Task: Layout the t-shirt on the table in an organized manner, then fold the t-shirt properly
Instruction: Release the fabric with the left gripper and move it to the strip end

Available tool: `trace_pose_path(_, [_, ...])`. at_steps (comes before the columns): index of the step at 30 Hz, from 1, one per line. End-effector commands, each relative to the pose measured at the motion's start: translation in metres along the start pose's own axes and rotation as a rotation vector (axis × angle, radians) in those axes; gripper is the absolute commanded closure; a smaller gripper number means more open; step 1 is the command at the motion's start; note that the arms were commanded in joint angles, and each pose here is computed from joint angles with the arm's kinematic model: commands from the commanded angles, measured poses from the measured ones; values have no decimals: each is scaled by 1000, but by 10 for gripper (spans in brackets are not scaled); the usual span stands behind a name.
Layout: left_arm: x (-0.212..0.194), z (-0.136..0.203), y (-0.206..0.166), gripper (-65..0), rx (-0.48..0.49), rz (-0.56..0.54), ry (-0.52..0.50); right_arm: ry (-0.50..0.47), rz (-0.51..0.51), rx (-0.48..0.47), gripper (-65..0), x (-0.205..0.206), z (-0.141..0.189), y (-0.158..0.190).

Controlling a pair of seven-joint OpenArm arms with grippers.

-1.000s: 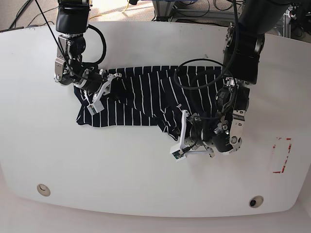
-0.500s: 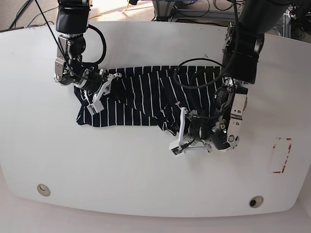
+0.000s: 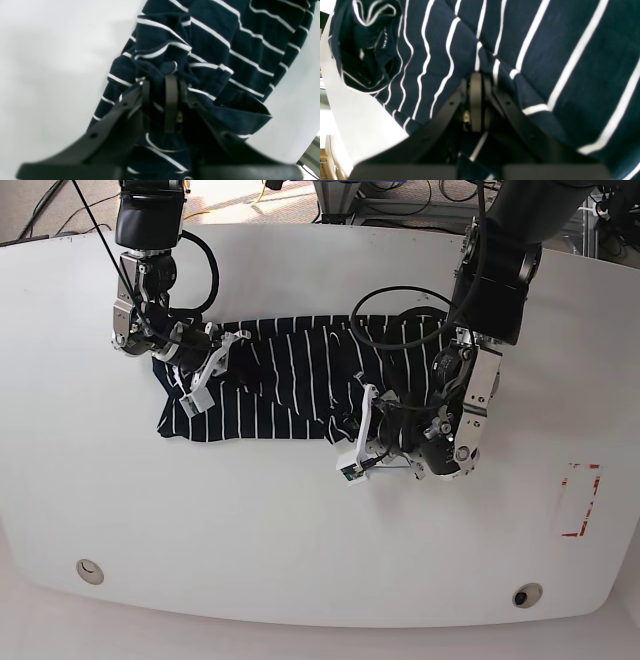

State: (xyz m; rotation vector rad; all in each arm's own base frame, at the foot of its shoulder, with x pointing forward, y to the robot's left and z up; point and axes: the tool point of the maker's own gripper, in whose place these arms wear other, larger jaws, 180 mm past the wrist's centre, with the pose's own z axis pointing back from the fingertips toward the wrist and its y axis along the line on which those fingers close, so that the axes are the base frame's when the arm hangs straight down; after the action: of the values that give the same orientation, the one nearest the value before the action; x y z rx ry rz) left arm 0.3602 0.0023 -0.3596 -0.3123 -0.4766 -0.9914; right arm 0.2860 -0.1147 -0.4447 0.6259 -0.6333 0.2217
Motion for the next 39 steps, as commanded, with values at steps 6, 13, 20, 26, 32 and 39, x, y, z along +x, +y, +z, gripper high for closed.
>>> trace_pose_path(6, [32, 25, 14, -289, 55, -29, -102, 203, 16, -98, -11, -41, 6, -21])
trace_pose_path(13, [52, 70, 37, -347, 166, 15, -223, 204, 17, -97, -11, -42, 6, -20])
trace_pose_path(20, [44, 109, 54, -346, 268, 50, -278, 204, 17, -97, -11, -42, 6, -20])
trace_pose_path(26, [-10, 113, 60, -338, 309, 105, -220, 203, 18, -97, -11, -41, 6, -20])
trace_pose_path(32, [-58, 105, 56, -236, 312, 157, -208, 201, 18, -98, -11, -40, 6, -21])
trace_pose_path(39, [-92, 89, 50, -125, 299, 190, -145, 201, 18, -97, -11, -40, 6, -20])
